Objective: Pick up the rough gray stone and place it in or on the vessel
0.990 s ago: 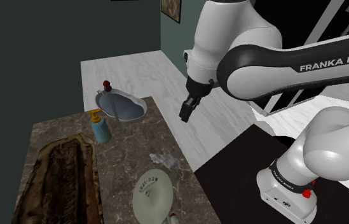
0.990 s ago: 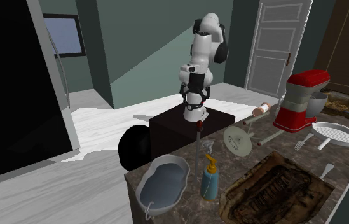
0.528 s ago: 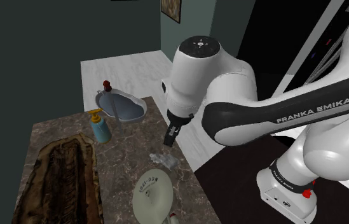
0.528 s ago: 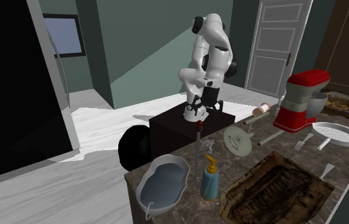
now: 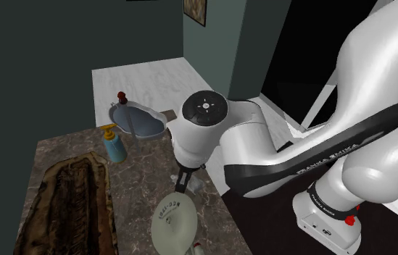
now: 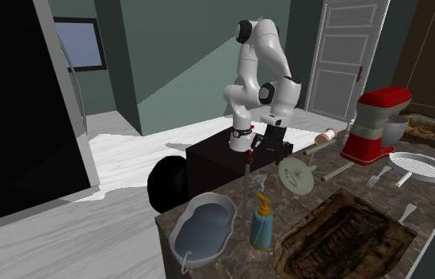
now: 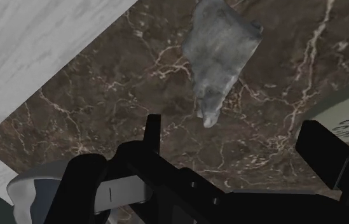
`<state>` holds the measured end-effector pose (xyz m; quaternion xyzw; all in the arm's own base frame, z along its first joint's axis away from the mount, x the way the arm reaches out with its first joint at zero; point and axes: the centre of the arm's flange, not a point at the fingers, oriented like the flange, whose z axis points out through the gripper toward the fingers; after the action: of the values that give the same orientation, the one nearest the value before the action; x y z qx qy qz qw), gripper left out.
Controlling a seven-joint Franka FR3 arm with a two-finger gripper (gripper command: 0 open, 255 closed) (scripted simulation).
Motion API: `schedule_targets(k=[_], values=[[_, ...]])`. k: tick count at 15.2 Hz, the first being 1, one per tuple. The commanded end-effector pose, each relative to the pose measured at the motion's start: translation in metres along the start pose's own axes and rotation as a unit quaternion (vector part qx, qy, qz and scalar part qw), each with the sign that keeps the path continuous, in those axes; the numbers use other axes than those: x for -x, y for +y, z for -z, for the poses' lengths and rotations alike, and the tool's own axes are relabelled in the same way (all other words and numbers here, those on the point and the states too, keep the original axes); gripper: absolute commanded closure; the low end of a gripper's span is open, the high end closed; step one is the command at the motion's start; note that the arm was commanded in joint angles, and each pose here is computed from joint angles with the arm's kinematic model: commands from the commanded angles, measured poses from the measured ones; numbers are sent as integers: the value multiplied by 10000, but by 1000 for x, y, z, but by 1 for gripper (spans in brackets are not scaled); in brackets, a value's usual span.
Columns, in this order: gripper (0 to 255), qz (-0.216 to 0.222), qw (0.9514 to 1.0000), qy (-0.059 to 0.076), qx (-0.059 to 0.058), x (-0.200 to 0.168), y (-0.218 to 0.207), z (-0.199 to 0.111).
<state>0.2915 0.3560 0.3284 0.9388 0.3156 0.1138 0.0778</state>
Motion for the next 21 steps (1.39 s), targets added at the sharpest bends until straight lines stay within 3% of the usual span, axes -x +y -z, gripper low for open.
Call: schedule_targets(k=[1, 5, 12, 13, 21], values=[[0, 13, 10000, 10, 0, 0, -2, -10], [0, 13, 10000, 10, 0, 0, -2, -29], [0, 13, 10000, 10, 0, 0, -2, -29], [255, 13, 10000, 10, 0, 0, -2, -29], [255, 13, 10000, 10, 0, 0, -2, -29]])
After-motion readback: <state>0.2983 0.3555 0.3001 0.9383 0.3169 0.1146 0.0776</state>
